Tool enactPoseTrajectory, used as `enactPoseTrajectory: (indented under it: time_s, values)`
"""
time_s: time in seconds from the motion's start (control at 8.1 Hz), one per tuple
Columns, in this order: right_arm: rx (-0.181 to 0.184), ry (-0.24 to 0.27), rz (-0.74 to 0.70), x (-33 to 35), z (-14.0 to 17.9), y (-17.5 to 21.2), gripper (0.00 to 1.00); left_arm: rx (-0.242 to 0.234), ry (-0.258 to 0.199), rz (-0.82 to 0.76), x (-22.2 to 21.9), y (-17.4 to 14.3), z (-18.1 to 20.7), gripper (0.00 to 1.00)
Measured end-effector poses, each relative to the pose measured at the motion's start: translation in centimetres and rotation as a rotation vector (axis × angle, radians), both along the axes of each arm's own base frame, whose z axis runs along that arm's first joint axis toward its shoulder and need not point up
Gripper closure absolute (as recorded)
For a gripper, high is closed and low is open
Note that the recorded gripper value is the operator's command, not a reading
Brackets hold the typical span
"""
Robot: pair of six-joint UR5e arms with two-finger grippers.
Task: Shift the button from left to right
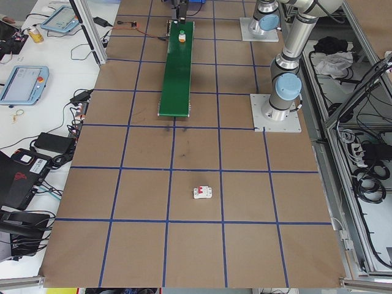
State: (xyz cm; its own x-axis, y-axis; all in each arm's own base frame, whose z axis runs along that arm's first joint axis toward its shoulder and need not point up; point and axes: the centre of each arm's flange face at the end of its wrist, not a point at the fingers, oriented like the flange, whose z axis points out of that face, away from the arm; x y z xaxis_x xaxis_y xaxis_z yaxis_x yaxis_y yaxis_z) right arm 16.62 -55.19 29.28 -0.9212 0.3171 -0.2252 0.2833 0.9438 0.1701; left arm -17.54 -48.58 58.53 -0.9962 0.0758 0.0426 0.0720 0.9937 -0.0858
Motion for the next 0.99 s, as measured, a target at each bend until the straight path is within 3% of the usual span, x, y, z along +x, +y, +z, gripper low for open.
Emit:
enactPoseTrajectory:
  time_s: [0.12,0.25,0.37,0.49,0.62,0.99]
  values:
    - [0.017,0.057,0.010,-0.3,-1.2,0.1,0.17,0.001,0.002,-0.001,0.0,-0.1,-0.1,0.00]
    - [0.022,0.091,0.023,-0.6,-2.1,0.0,0.34,0.000,0.003,-0.001,0.0,-0.1,-0.1,0.00]
    - [0.020,0.115,0.042,-0.8,-2.8,-0.2,0.74,-0.001,0.003,-0.001,0.0,-0.1,0.0,0.00]
    - [0.006,0.131,0.070,-1.0,-3.1,-0.5,0.94,-0.001,0.003,-0.001,0.0,-0.1,0.0,0.00]
    - [-0.014,0.159,0.132,-1.3,-3.1,-0.7,0.99,-0.001,0.003,-0.001,0.0,-0.1,0.0,0.00]
    - [-0.037,0.247,0.254,-2.4,-2.6,-0.9,1.00,-0.002,0.003,0.000,0.0,-0.1,0.0,0.00]
